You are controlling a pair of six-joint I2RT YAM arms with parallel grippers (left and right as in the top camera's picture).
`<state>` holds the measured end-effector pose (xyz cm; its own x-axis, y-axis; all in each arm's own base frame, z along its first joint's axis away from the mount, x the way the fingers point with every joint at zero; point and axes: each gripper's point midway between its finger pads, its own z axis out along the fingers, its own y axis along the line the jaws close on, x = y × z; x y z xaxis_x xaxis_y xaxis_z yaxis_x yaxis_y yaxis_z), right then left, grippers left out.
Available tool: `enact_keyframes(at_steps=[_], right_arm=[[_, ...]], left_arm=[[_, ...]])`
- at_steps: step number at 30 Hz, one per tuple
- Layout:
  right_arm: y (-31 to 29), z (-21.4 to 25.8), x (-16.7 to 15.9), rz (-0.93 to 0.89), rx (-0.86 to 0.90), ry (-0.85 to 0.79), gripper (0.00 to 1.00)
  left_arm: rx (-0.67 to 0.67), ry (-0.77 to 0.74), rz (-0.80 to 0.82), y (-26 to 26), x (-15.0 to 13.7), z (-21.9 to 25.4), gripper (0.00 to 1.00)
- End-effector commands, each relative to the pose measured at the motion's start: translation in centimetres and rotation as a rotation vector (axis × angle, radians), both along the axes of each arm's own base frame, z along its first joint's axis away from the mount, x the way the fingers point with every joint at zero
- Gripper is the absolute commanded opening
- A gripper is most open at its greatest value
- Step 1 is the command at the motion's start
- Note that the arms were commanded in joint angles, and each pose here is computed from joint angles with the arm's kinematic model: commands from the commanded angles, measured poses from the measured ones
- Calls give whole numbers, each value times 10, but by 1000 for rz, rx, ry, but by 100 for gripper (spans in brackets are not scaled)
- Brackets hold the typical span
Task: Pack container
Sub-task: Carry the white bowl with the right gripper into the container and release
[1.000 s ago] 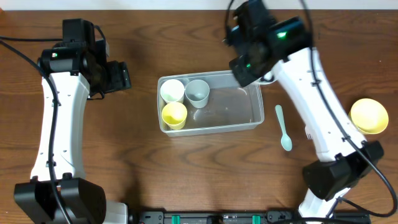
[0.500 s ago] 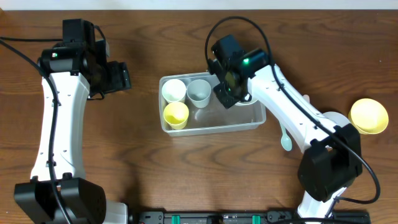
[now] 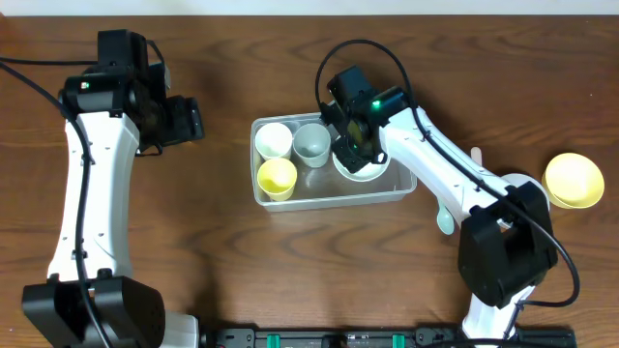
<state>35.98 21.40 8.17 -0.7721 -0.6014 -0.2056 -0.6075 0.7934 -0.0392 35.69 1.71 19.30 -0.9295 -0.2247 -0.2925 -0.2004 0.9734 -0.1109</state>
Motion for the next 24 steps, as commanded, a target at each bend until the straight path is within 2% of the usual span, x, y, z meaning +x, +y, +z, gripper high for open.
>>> enact_keyframes(at_steps=[1, 4, 7, 9, 11, 12, 14, 18, 21, 24], right_arm=[[2, -6, 0, 10, -6, 3, 46], [5, 1, 5, 3, 5, -19, 57], [-5, 33, 21, -93, -9, -110, 65], [-18, 71, 34, -191, -12, -205, 69], [-37, 121, 45, -311, 33, -311, 82], [-47, 143, 49, -372, 68, -353, 85], [-76, 188, 51, -528, 161, -431, 99], [-152, 234, 34, -863, 322, -460, 99], [-208, 225, 10, -1098, 292, -391, 99], [-246, 197, -11, -1242, 209, -289, 99]], left_arm=[[-2, -6, 11, 1, -4, 4, 82], [-2, -6, 11, 1, -4, 4, 82], [-2, -6, 11, 1, -4, 4, 82], [-2, -6, 11, 1, -4, 4, 82], [-2, -6, 11, 1, -4, 4, 82], [-1, -6, 11, 1, -4, 4, 82], [-2, -6, 11, 1, -4, 4, 83], [-2, -6, 11, 1, -4, 4, 82], [-2, -7, 11, 1, -4, 4, 82], [-2, -7, 11, 1, -4, 4, 82]])
